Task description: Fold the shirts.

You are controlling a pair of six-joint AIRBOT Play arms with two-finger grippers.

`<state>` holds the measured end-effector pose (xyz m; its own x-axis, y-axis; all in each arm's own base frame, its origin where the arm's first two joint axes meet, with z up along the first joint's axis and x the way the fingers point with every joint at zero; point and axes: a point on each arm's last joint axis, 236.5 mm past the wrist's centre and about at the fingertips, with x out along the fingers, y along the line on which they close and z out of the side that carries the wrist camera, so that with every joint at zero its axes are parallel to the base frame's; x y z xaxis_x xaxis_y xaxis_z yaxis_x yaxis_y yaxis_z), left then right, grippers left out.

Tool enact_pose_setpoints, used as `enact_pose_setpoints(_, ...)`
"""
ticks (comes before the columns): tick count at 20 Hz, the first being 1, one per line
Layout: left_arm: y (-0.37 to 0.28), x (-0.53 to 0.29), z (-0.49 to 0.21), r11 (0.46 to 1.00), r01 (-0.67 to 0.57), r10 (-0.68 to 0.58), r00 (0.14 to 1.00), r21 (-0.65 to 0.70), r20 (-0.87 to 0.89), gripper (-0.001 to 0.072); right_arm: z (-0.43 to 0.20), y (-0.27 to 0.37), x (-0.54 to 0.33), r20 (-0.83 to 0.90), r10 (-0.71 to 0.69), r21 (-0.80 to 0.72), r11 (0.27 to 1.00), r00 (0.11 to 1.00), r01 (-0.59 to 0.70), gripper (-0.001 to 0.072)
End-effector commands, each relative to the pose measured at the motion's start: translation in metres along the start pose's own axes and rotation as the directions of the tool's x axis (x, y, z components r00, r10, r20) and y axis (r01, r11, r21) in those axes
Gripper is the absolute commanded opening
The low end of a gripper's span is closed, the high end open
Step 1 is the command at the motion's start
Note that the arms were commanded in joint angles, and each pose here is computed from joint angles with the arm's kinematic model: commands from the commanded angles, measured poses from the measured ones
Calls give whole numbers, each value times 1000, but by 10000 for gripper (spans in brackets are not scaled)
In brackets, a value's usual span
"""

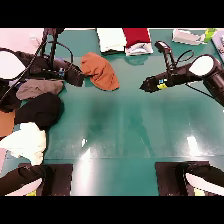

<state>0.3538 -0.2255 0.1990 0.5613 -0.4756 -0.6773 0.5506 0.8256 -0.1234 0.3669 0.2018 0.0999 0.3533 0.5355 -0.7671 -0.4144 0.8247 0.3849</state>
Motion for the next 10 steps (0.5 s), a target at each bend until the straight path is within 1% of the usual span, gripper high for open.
enact_pose_setpoints(1,0,0,-1,1000,0,0,1000,0,-3,23,0,0,1,0,0,2,1000,1000,0,25)
enact_pose_setpoints(8,0,0,0,1000,0,0,1000,0,2,23,0,-3,5,-6,-1,7,1000,1000,1,25)
enact_pose_setpoints(10,2,0,13,1000,-10,10,998,4,55,23,0,-2,5,-6,-1,8,1000,1000,1,25)
